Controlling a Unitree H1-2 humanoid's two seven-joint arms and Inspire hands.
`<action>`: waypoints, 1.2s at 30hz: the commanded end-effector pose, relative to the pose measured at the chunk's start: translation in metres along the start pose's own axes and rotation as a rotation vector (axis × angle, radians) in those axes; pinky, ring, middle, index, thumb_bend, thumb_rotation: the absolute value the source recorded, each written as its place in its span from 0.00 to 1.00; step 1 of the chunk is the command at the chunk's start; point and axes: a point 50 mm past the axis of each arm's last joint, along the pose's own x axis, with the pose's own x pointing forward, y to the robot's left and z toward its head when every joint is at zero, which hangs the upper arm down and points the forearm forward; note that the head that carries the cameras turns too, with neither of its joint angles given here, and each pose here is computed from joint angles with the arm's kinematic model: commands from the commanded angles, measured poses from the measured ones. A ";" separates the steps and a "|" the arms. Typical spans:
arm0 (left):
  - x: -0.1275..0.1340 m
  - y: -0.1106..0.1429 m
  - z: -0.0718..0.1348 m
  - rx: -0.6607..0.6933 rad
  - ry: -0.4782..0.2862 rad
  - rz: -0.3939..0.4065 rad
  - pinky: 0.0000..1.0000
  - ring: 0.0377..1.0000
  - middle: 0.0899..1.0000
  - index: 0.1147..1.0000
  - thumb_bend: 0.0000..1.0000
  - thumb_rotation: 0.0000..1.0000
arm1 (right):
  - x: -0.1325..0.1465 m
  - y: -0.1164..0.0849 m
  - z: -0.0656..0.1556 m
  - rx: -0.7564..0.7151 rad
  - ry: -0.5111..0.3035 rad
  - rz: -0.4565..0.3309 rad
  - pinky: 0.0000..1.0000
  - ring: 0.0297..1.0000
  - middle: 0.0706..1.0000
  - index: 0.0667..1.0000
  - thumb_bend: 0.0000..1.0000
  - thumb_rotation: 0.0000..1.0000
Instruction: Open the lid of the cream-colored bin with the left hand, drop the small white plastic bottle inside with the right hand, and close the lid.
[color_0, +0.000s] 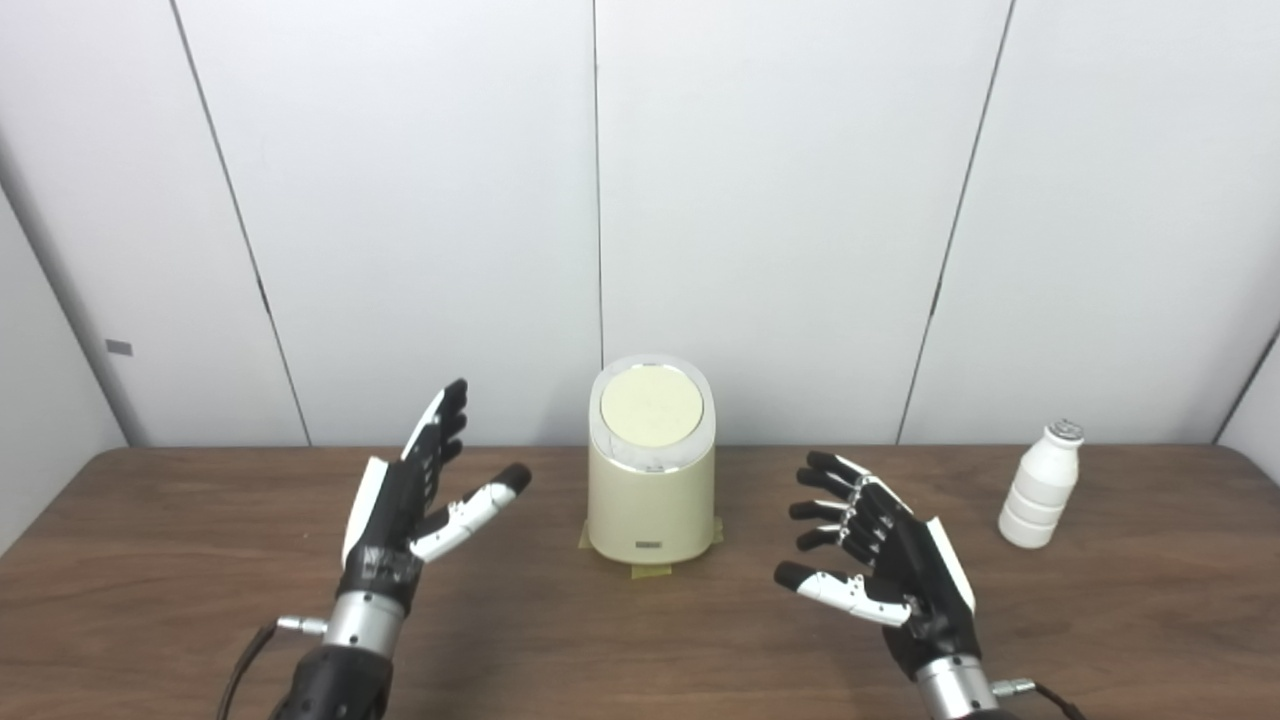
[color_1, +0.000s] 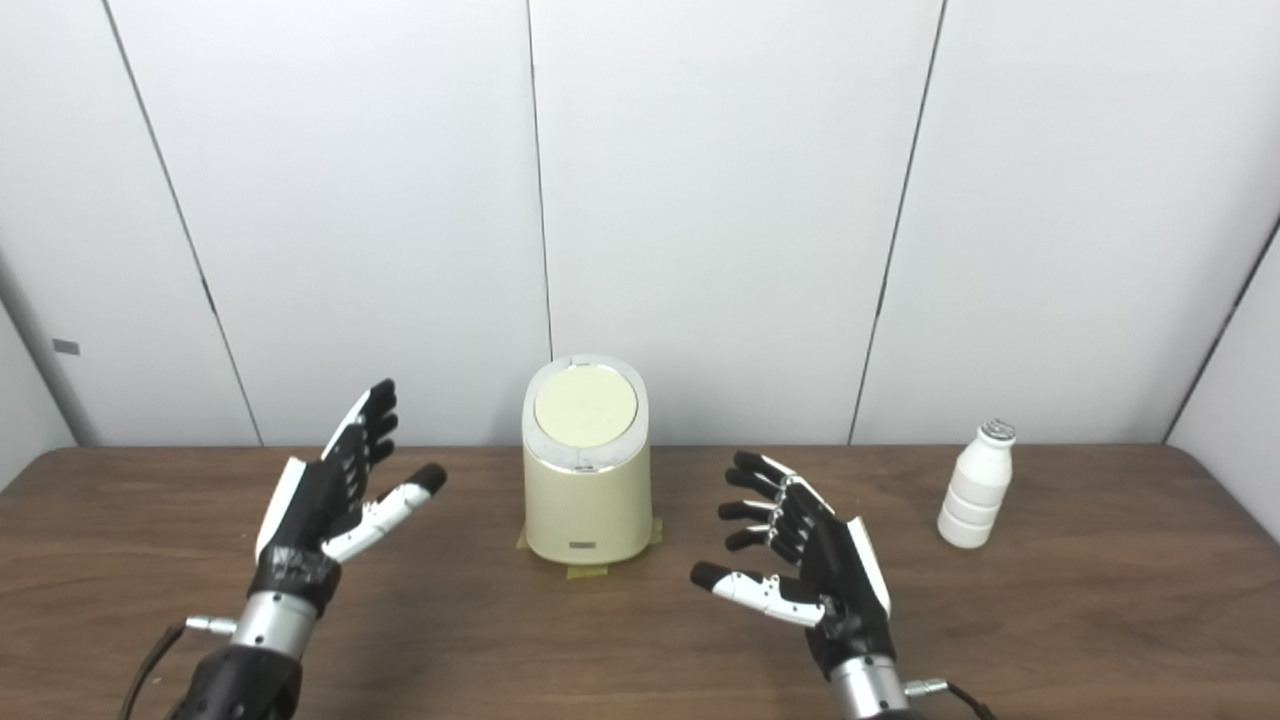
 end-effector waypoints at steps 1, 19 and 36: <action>0.025 -0.005 0.026 0.013 -0.058 0.010 0.98 0.99 1.00 1.00 0.85 0.44 | 0.015 0.000 0.021 -0.007 -0.111 -0.005 0.52 0.65 0.75 0.76 0.80 0.22; 0.097 -0.038 0.052 0.209 -0.067 -0.060 1.00 1.00 1.00 1.00 0.98 0.34 | 0.014 -0.004 0.017 0.008 -0.113 -0.007 0.52 0.66 0.77 0.75 0.81 0.19; 0.112 -0.050 0.035 0.391 -0.034 -0.054 0.93 1.00 1.00 1.00 0.94 0.24 | 0.013 0.000 0.020 -0.004 -0.128 -0.011 0.52 0.65 0.76 0.76 0.80 0.19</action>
